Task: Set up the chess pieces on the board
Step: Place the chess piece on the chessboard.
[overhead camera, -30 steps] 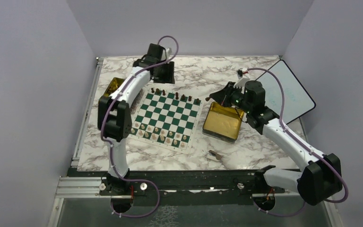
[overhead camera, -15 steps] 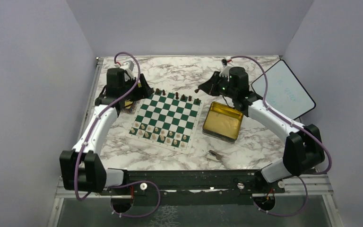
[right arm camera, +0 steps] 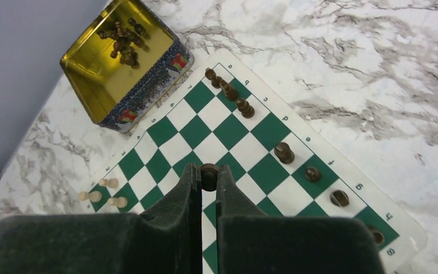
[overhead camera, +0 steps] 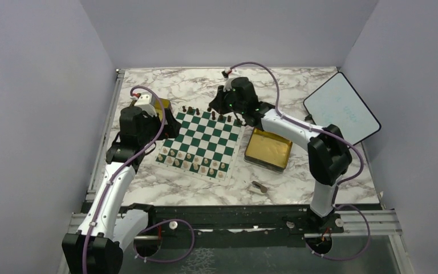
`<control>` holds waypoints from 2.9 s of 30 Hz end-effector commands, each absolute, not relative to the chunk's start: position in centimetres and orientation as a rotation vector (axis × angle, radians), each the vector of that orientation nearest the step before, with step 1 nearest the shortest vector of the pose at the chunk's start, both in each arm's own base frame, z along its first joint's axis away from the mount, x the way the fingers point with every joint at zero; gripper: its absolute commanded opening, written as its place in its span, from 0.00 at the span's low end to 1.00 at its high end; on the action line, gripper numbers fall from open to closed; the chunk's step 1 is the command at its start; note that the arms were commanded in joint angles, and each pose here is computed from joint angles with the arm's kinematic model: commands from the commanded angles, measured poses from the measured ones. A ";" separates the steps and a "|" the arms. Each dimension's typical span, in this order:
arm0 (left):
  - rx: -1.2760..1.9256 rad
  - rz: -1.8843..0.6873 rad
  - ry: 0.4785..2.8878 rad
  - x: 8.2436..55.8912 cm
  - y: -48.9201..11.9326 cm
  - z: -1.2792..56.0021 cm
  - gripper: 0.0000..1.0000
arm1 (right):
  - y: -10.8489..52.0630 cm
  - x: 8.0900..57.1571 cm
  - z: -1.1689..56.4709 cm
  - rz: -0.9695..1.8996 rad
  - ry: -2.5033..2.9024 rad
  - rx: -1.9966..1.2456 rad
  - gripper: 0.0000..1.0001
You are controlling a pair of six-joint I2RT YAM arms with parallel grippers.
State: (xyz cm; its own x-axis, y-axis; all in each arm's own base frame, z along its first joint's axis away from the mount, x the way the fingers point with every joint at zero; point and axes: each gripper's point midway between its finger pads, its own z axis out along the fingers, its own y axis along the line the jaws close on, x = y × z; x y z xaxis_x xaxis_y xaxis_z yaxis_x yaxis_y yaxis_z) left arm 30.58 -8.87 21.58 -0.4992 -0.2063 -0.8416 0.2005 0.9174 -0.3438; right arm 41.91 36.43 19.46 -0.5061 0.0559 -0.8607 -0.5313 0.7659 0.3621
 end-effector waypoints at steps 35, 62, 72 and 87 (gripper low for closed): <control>0.037 -0.318 2.010 30.1 -7.7 22.3 0.99 | 41.8 48.7 9.0 0.276 1.969 -0.612 0.12; 0.042 -0.326 2.009 30.0 -7.8 22.3 0.99 | 41.3 48.3 5.0 0.228 2.051 -0.599 0.15; 0.043 -0.326 2.010 30.0 -7.8 22.3 0.99 | 41.2 48.3 5.3 0.226 2.055 -0.597 0.24; 0.042 -0.326 2.006 30.0 -7.8 22.4 0.99 | 42.0 48.5 8.3 0.268 2.025 -0.590 0.30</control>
